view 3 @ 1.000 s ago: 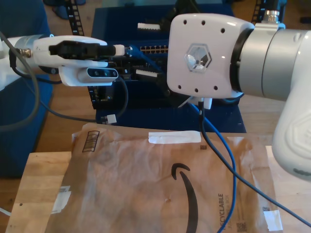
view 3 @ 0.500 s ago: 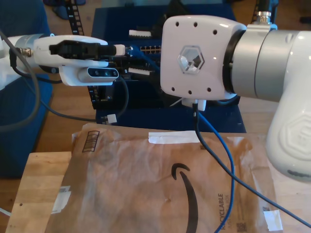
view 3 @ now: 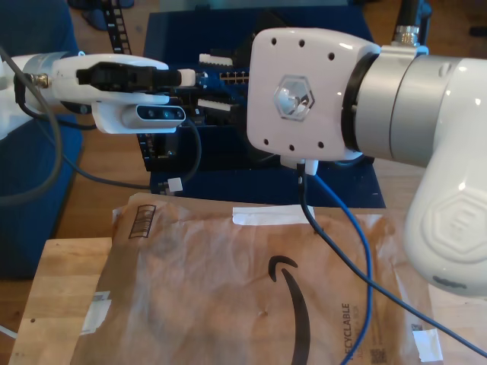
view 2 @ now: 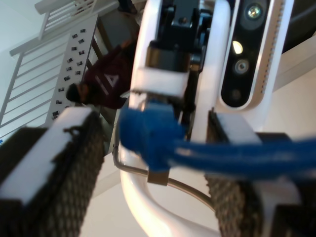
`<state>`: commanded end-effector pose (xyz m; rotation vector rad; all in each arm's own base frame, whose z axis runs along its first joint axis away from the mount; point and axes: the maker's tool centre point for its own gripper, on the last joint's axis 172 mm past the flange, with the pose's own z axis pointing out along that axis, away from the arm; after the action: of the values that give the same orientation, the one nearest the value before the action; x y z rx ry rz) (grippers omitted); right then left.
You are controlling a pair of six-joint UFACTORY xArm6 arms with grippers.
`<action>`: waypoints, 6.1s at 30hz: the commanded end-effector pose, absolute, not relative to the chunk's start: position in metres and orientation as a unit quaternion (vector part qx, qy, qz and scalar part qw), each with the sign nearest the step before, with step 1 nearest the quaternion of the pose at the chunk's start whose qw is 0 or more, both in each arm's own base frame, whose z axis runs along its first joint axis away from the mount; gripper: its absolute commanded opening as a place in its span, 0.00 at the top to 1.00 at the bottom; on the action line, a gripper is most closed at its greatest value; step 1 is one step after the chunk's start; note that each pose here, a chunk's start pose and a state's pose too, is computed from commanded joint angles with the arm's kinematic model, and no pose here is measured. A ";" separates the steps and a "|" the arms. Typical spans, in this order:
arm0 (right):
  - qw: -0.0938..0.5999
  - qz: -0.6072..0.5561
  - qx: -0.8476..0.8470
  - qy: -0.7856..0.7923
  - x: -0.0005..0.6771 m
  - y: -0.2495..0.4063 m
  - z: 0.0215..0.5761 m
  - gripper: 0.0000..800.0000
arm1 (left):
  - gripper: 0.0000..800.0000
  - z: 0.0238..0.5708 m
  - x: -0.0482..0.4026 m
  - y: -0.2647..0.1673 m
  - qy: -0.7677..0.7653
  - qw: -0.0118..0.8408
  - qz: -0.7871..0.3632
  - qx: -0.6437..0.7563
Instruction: Grab the cable and plug it in
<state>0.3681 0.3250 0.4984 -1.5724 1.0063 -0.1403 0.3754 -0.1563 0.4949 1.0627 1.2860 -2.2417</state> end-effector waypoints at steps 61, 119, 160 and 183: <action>0.471 -0.436 -0.597 0.481 0.475 0.132 0.387 1.00 | 0.00 0.252 0.146 0.117 0.737 0.111 -0.454 0.488; 0.371 -0.514 -0.572 0.521 0.498 0.163 0.342 1.00 | 0.00 0.045 -0.048 0.123 0.738 0.113 -0.192 0.637; 0.386 -0.500 -0.591 0.502 0.472 0.192 0.356 1.00 | 0.00 0.032 -0.045 0.118 0.736 0.119 -0.193 0.638; 0.387 -0.494 -0.596 0.501 0.476 0.201 0.352 1.00 | 0.00 0.032 -0.045 0.118 0.735 0.118 -0.193 0.639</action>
<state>0.4755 0.2015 0.3524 -1.5159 1.2761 -1.2570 -0.0455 0.1179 0.0322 1.8688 2.1510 -0.5648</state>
